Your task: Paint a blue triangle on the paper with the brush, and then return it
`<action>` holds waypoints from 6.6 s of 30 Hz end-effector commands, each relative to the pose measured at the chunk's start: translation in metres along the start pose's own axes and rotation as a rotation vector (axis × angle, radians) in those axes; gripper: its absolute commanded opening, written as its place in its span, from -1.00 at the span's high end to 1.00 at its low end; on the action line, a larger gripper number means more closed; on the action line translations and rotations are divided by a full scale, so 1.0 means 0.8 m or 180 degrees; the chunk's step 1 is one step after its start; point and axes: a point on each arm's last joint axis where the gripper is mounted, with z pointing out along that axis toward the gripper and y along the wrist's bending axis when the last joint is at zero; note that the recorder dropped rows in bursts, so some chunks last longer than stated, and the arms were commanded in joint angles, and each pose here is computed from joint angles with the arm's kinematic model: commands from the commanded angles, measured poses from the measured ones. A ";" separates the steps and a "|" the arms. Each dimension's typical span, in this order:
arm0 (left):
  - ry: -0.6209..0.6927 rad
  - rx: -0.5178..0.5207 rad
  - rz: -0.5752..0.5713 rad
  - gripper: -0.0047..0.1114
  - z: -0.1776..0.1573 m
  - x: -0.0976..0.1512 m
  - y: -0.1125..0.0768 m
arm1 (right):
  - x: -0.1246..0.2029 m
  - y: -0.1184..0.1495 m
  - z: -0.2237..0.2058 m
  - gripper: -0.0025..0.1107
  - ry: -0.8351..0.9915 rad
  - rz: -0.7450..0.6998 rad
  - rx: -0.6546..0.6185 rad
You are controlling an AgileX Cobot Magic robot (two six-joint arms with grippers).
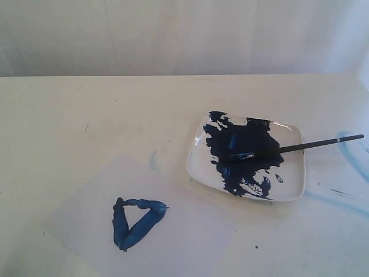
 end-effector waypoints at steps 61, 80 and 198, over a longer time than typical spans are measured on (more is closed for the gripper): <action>-0.0068 -0.0263 0.0472 0.92 0.000 -0.002 0.009 | -0.011 0.000 -0.064 0.96 -0.0825 0.0649 0.0055; -0.0068 -0.0263 0.0472 0.92 0.000 -0.002 0.009 | 0.099 0.002 -0.039 0.96 -0.0341 0.0081 0.0163; -0.0067 0.0079 -0.0479 0.92 0.000 -0.001 -0.003 | 0.126 -0.001 -0.036 0.96 0.0165 -0.0039 0.0237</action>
